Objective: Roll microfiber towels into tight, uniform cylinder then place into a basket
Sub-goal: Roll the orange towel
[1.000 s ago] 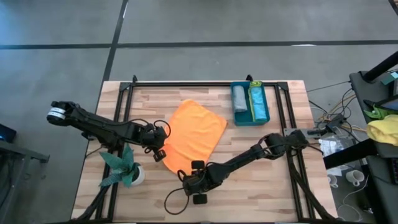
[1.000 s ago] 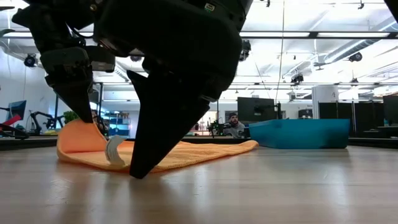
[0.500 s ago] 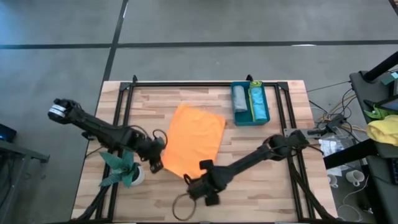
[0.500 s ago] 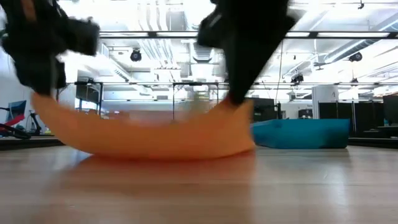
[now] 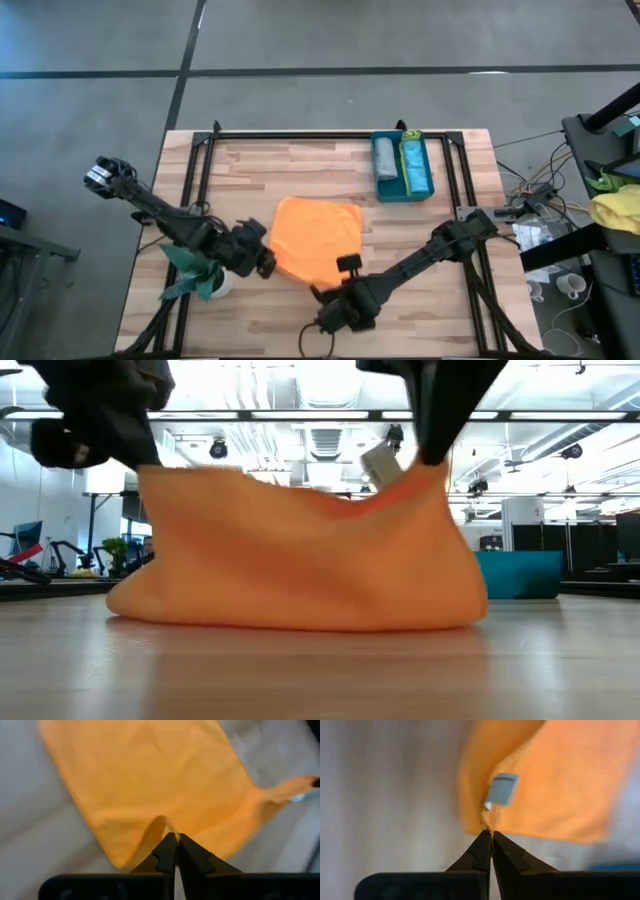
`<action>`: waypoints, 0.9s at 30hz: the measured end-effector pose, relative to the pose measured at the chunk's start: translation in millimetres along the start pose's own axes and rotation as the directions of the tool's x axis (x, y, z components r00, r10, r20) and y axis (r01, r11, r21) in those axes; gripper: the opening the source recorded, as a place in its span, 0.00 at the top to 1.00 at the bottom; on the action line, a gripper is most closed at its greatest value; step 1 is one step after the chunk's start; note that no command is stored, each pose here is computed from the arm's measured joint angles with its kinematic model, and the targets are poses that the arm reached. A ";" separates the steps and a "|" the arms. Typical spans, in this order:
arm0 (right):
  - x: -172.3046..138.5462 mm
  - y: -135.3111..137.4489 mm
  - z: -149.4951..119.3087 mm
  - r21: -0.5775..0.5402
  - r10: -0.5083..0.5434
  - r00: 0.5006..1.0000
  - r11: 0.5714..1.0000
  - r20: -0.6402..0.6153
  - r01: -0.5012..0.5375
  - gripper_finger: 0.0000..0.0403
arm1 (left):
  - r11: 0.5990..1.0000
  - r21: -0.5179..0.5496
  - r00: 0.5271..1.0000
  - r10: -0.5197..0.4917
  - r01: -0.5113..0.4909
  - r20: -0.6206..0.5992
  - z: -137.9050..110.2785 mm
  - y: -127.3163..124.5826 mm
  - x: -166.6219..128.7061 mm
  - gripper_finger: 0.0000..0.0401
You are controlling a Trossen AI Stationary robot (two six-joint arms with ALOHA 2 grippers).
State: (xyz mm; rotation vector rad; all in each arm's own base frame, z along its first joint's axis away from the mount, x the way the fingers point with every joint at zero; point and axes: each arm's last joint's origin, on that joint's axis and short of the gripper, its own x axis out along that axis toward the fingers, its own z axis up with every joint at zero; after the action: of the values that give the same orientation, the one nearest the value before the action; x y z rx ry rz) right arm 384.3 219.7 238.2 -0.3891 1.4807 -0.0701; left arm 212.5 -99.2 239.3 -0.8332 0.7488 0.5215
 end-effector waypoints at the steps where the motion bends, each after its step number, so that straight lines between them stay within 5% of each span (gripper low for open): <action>1: 1.2 -3.1 -1.0 -0.001 -0.034 0.999 0.999 -0.005 0.034 0.98 | 1.000 -0.010 1.000 0.019 -0.019 0.014 3.8 2.2 1.5 1.00; 12: 63.6 -75.2 -14.0 0.018 -0.113 0.971 0.993 -0.209 0.119 0.98 | 0.973 -0.119 0.964 0.215 -0.198 0.156 40.7 25.5 17.0 1.00; 27: 102.3 -167.0 -85.6 0.248 0.067 0.997 0.966 0.023 -0.070 0.98 | 0.921 -0.169 0.926 0.368 -0.352 0.079 72.9 51.8 76.7 1.00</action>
State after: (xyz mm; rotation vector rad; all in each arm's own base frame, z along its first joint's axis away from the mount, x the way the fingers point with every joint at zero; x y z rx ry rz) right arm 342.7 16.5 186.6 -0.1347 1.4490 -0.1952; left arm 254.1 -1.0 189.3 -0.8027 0.7721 0.9581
